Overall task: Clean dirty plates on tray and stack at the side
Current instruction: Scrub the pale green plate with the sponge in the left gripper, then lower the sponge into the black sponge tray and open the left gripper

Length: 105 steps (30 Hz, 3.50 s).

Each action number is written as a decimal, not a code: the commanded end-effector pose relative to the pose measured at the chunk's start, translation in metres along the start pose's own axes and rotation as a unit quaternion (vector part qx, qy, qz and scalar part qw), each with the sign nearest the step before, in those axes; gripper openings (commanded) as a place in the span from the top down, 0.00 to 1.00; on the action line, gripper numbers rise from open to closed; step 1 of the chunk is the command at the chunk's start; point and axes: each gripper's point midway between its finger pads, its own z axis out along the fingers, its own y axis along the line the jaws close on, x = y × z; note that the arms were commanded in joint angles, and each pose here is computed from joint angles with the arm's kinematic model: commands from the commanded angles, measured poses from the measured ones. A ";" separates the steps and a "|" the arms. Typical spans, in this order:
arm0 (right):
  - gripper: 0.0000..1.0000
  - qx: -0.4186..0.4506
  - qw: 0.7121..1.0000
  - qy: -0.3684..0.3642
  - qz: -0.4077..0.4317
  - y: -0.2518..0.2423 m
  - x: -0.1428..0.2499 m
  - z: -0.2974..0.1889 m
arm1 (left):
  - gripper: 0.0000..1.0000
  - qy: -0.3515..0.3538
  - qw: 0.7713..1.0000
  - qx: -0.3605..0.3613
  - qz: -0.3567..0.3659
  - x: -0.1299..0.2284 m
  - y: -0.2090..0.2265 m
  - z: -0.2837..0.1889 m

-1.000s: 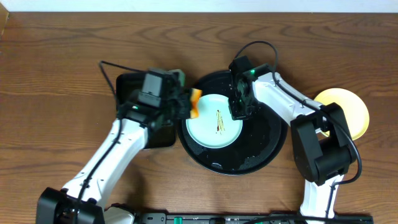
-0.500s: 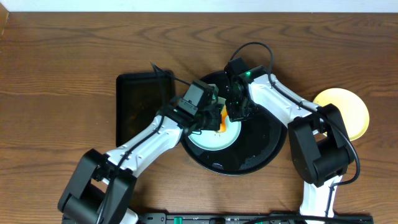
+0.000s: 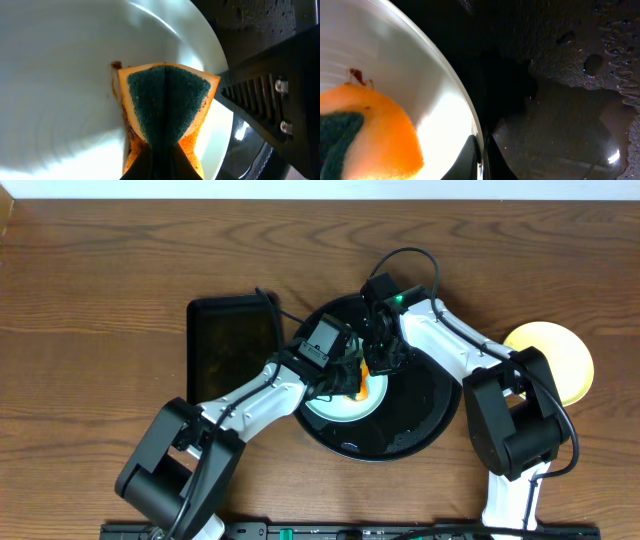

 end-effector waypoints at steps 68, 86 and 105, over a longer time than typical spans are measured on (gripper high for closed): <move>0.99 0.006 1.000 0.005 -0.004 0.000 0.011 0.012 | 0.92 -0.040 0.979 -0.161 -0.119 -0.041 0.189 -0.112; 0.99 0.007 1.000 0.007 -0.004 0.000 0.012 0.012 | 0.92 -0.012 0.981 0.132 -0.140 -0.047 0.186 -0.084; 0.99 0.009 1.000 0.012 -0.004 -0.001 0.015 0.011 | 0.93 -0.094 0.982 0.000 -0.166 -0.065 0.227 -0.142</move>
